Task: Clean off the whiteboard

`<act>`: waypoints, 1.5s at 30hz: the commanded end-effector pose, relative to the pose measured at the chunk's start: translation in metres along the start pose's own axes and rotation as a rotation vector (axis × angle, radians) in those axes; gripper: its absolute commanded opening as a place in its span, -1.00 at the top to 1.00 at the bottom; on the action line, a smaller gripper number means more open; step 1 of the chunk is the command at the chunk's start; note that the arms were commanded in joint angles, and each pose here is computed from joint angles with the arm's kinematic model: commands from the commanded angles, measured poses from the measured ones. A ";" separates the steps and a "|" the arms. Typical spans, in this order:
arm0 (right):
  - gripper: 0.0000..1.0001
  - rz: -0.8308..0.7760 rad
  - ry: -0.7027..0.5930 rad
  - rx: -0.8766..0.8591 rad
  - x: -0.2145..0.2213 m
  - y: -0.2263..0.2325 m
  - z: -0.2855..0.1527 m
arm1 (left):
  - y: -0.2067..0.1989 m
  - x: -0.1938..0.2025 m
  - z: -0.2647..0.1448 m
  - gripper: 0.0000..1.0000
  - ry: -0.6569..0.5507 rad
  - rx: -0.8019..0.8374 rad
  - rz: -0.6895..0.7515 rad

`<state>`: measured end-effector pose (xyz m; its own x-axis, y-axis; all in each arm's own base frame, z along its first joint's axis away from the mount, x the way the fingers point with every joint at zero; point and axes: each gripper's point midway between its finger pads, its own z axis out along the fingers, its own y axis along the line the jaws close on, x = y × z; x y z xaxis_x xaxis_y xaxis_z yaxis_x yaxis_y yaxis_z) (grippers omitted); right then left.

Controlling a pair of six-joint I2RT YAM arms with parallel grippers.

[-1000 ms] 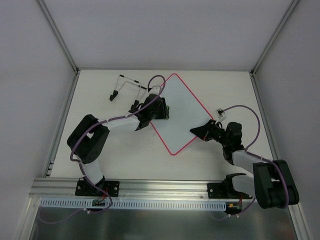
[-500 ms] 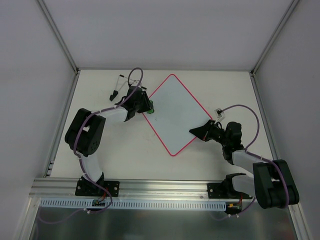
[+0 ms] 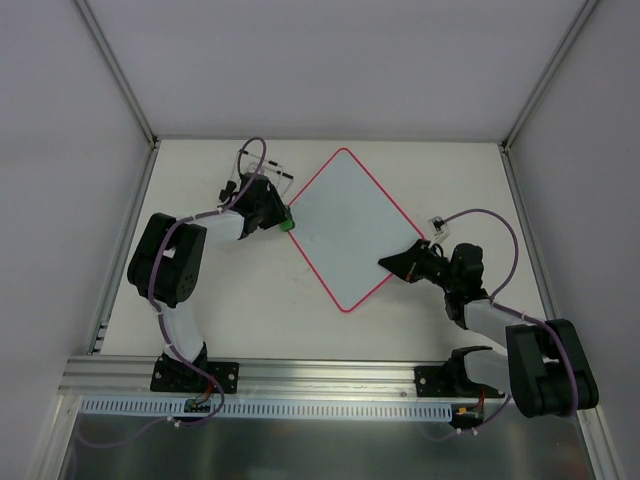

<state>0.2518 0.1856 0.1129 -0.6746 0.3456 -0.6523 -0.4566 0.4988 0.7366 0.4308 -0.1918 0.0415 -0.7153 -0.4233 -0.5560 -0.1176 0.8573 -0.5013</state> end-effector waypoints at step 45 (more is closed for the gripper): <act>0.99 -0.295 0.078 -0.250 0.010 0.042 0.002 | -0.078 0.073 -0.018 1.00 0.180 0.188 0.200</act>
<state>0.2537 0.1852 0.1129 -0.6706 0.3470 -0.6556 -0.4552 0.5054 0.7331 0.4188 -0.2660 0.0816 -0.7480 -0.2128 -0.6286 0.1634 0.8590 -0.4853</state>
